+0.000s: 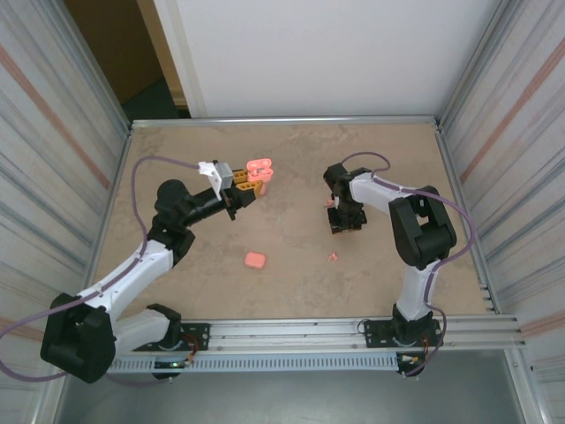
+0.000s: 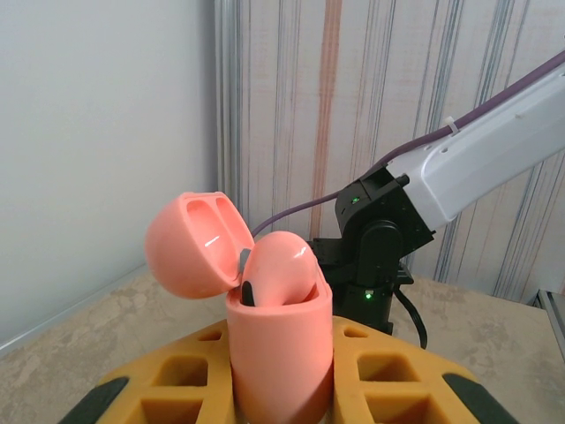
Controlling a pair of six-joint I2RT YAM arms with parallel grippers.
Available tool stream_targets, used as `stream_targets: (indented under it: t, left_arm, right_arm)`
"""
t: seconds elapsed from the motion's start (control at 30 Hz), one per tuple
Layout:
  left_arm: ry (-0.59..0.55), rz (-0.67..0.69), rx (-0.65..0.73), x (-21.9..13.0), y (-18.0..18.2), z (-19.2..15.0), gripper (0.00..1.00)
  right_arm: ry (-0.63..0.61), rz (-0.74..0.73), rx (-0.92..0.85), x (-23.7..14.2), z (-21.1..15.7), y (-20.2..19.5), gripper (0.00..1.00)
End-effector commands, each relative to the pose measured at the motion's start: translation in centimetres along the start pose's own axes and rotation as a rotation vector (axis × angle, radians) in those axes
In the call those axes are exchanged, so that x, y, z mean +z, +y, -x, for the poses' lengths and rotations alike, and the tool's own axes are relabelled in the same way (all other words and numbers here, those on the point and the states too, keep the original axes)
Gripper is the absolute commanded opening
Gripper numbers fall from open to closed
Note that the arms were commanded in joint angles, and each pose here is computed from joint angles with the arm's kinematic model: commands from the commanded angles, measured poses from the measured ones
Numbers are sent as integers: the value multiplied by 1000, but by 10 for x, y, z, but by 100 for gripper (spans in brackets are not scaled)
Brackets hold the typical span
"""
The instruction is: Insert the wireless bluetooth earbuds into the charging case
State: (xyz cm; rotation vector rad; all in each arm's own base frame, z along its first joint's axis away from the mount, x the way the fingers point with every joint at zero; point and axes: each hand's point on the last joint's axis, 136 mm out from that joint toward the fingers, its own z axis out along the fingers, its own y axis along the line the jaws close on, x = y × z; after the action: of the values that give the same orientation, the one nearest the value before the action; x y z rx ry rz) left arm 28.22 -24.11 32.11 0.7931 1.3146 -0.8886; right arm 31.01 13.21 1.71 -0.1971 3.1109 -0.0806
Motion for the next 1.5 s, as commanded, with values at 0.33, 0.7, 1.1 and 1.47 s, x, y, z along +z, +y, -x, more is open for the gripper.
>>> stream_targets:
  t: [0.33, 0.7, 1.1, 1.47]
  left_arm:
    - [-37, 16, 46, -1, 0, 17, 0]
    - [-34, 18, 48, -1, 0, 16, 0]
    - [-30, 20, 50, -1, 0, 17, 0]
    - [-29, 21, 54, -1, 1, 18, 0]
  right_arm:
    - [-61, 153, 42, -27, 12, 4, 40]
    - [-63, 176, 51, -18, 23, 9, 37]
    - [-52, 176, 57, -8, 27, 11, 36]
    - [-42, 177, 58, -1, 28, 12, 32]
